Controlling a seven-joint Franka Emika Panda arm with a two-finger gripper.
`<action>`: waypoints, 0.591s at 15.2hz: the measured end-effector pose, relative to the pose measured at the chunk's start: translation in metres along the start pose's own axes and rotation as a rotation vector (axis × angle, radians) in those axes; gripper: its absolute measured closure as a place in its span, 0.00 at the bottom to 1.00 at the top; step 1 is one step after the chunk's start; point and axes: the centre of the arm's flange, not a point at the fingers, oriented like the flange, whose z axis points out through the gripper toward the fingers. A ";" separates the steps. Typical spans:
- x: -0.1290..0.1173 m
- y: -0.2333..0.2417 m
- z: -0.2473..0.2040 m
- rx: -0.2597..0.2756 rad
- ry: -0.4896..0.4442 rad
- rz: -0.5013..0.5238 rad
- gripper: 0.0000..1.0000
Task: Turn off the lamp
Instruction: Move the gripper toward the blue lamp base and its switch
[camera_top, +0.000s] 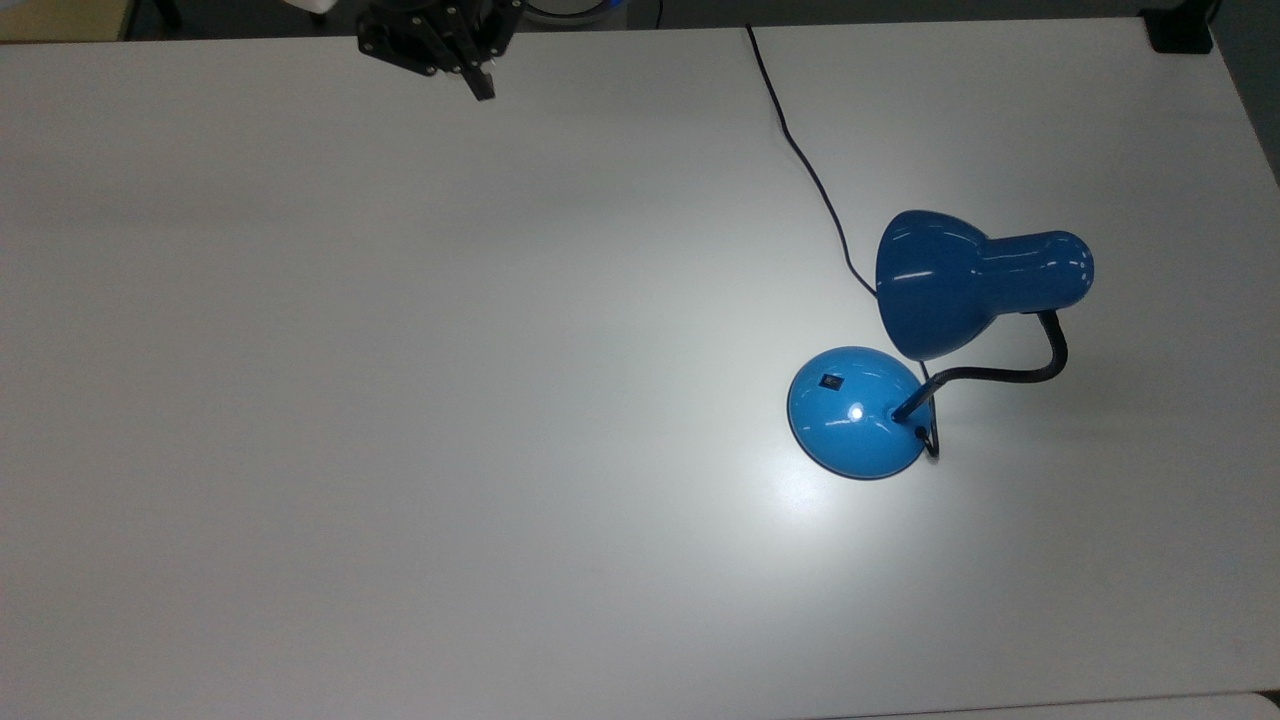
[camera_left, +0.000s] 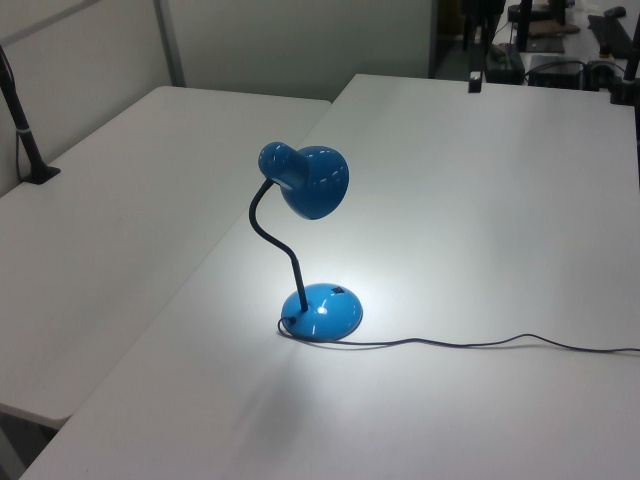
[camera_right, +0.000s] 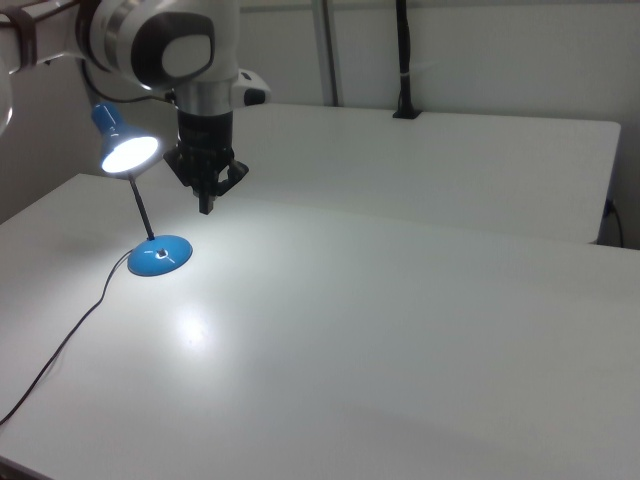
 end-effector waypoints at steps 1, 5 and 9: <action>0.008 -0.010 0.012 0.010 0.027 -0.043 0.99; 0.046 -0.075 0.079 -0.023 0.113 -0.357 0.99; 0.067 -0.107 0.133 -0.018 0.143 -0.613 0.99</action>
